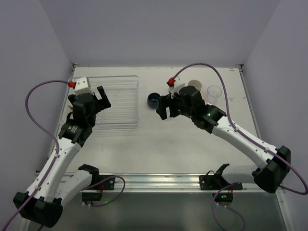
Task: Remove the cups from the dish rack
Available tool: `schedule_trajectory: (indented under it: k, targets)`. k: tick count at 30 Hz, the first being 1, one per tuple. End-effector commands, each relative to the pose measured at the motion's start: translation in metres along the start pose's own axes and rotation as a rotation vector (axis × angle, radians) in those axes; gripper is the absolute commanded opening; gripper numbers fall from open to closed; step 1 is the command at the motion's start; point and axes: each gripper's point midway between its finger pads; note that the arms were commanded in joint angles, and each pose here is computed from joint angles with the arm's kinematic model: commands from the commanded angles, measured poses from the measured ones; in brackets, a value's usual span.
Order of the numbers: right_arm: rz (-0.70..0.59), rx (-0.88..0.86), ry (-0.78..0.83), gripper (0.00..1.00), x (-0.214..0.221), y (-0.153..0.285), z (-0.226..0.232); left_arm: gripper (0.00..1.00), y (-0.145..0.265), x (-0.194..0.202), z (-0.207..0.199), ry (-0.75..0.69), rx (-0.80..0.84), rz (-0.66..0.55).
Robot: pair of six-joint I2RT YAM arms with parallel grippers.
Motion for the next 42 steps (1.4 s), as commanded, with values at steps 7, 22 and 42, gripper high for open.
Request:
schedule_trajectory:
  k: [7,22,42]
  targets:
    - [-0.123,-0.193,-0.096,0.8,0.021,0.021,0.014,0.9,-0.062,-0.01,0.071,0.174,-0.318,0.061]
    - [-0.092,-0.246,-0.108,0.8,0.038,0.017,0.018,0.93,-0.112,0.061,0.15,0.169,-0.485,0.273]
    - [-0.043,-0.258,-0.105,0.79,0.048,0.006,0.02,0.94,-0.157,0.085,0.149,0.154,-0.449,0.348]
Point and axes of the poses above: each gripper's point midway between its finger pads, its own y axis back along the fingers, its own z axis along the line the jaws close on, x = y × z, and after that the axes turned 14 degrees about -y, right-handed
